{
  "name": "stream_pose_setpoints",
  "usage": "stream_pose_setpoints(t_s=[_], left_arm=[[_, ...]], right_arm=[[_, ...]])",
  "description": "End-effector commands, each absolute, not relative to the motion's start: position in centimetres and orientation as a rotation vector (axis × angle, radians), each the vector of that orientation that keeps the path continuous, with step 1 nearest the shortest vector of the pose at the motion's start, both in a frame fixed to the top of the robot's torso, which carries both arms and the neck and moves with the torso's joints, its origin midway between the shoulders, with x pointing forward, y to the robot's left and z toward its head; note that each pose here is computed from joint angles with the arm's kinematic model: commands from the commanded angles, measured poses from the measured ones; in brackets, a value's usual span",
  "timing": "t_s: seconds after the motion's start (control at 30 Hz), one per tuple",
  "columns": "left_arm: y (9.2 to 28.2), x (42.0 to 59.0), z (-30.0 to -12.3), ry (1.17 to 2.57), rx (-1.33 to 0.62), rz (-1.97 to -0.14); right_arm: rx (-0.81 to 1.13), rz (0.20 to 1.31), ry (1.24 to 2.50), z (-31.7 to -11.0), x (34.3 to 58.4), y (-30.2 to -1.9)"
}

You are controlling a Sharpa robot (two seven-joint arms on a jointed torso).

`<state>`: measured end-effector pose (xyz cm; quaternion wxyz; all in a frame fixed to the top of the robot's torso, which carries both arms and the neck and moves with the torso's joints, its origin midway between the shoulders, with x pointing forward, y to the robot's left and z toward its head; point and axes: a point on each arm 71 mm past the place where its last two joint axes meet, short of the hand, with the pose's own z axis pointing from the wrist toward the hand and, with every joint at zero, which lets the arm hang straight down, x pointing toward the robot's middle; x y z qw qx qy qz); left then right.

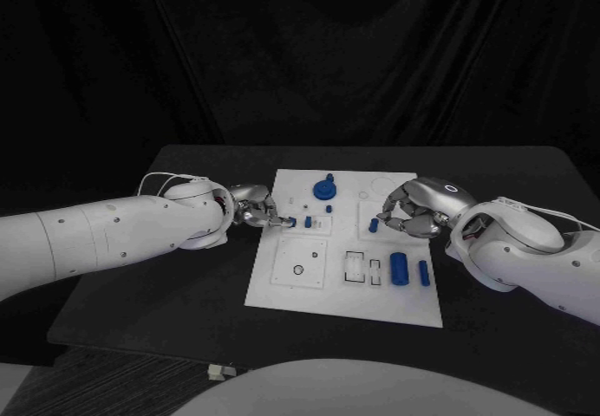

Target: Assemble the parts on the task board

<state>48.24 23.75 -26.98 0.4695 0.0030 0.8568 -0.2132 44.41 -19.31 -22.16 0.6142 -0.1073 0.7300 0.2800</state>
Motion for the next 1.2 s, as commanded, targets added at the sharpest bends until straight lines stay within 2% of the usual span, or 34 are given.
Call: stream_pose_setpoints(t_s=[0.03, 0.7, 1.2], left_arm=[[23.8, 48.2, -27.4, 2.129, 0.015, -0.499], [22.7, 48.5, -28.0, 2.132, 0.036, -0.538], [22.8, 48.5, -29.0, 2.19, -0.027, -0.549]], right_arm=[[-0.249, 0.641, 1.692, -22.3, 44.4, -19.3], [-0.249, 0.634, 1.714, -22.8, 44.2, -19.4], [-0.252, 0.624, 1.737, -23.0, 44.2, -19.5]])
